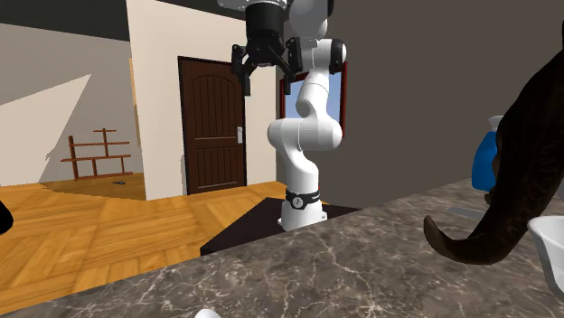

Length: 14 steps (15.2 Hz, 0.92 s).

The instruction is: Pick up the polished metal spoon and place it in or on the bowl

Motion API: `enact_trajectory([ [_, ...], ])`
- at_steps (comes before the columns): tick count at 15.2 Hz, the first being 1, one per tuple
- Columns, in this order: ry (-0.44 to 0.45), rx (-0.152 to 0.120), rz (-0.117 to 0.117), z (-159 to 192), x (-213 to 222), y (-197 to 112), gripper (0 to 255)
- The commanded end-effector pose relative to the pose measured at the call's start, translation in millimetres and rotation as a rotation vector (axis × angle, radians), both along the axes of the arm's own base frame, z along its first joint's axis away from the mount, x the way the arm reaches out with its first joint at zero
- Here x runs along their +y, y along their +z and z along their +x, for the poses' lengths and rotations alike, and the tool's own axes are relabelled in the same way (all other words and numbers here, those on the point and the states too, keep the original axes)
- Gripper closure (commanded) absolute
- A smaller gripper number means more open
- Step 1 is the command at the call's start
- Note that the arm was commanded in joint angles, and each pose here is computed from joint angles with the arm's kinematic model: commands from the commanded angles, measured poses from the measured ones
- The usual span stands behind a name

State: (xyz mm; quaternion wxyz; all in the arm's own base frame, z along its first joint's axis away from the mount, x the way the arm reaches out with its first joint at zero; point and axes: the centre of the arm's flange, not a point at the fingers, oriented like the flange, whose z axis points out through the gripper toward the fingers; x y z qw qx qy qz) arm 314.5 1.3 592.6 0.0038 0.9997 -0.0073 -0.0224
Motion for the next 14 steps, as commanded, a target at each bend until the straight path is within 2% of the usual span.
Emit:
enact_trajectory([
  [1,0.000,0.000,0.000,0.0,0.0,0.0,0],
  [14,0.272,-0.084,0.085,125.6,-0.7,-101.6,0],
])
